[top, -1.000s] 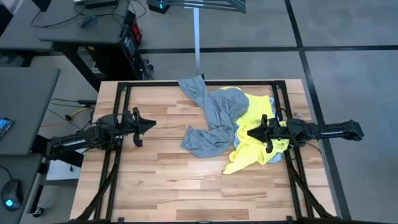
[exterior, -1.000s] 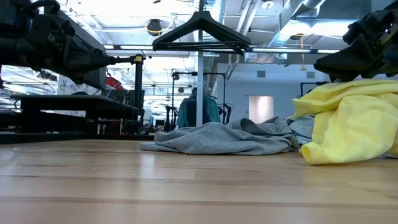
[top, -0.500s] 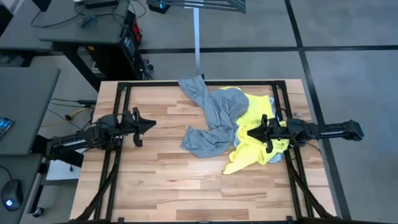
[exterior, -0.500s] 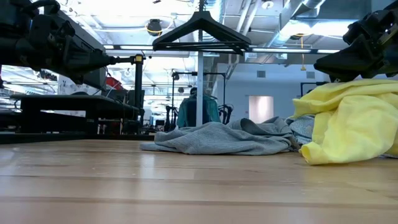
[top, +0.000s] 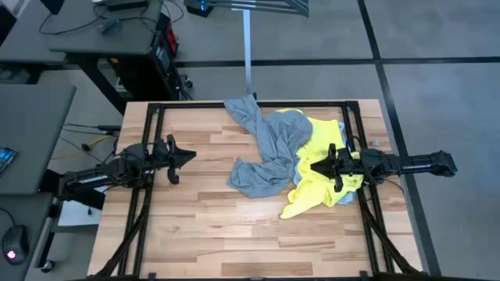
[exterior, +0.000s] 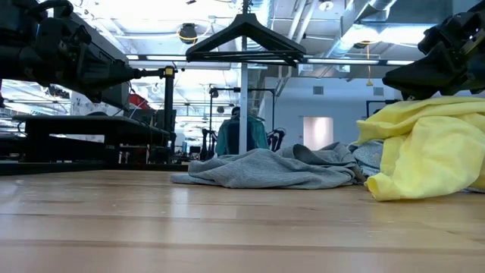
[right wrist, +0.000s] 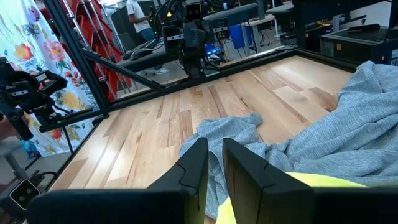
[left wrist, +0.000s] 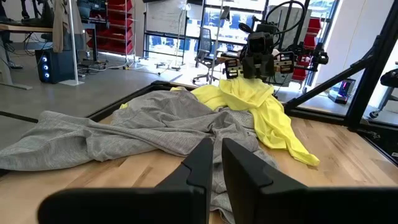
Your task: Hang clothes
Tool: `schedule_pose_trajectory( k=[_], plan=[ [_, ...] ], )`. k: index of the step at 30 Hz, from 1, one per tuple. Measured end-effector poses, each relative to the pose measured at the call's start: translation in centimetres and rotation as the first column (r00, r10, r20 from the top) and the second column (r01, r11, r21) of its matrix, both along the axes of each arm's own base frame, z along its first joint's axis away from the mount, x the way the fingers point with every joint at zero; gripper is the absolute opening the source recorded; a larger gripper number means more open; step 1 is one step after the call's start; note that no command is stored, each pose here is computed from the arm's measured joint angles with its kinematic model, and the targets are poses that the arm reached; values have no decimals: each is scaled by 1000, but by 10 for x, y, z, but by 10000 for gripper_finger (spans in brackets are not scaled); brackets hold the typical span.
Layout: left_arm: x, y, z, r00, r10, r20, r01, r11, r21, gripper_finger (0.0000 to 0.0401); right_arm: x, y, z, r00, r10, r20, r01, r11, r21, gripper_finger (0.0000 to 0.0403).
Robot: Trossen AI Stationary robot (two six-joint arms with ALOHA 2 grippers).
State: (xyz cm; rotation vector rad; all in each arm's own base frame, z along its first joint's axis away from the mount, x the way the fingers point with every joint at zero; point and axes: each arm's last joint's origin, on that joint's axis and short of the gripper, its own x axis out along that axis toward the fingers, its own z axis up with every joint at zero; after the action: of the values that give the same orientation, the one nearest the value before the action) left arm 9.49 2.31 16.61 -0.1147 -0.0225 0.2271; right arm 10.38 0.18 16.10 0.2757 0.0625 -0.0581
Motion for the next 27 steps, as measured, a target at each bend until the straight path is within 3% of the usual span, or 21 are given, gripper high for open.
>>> schedule_pose_trajectory(
  k=[18,22,27],
  plan=[
    [0,0,0,1000,0,0,0,1000,0,20,0,0,0,1000,0,1,0,1000,-2,40],
    [0,0,0,1000,-1,3,1,1000,1,20,0,0,1,1000,3,11,-3,999,-49,40],
    [0,0,9,996,-4,94,2,1000,22,20,0,0,2,1000,0,19,0,1000,0,40]
  ],
)
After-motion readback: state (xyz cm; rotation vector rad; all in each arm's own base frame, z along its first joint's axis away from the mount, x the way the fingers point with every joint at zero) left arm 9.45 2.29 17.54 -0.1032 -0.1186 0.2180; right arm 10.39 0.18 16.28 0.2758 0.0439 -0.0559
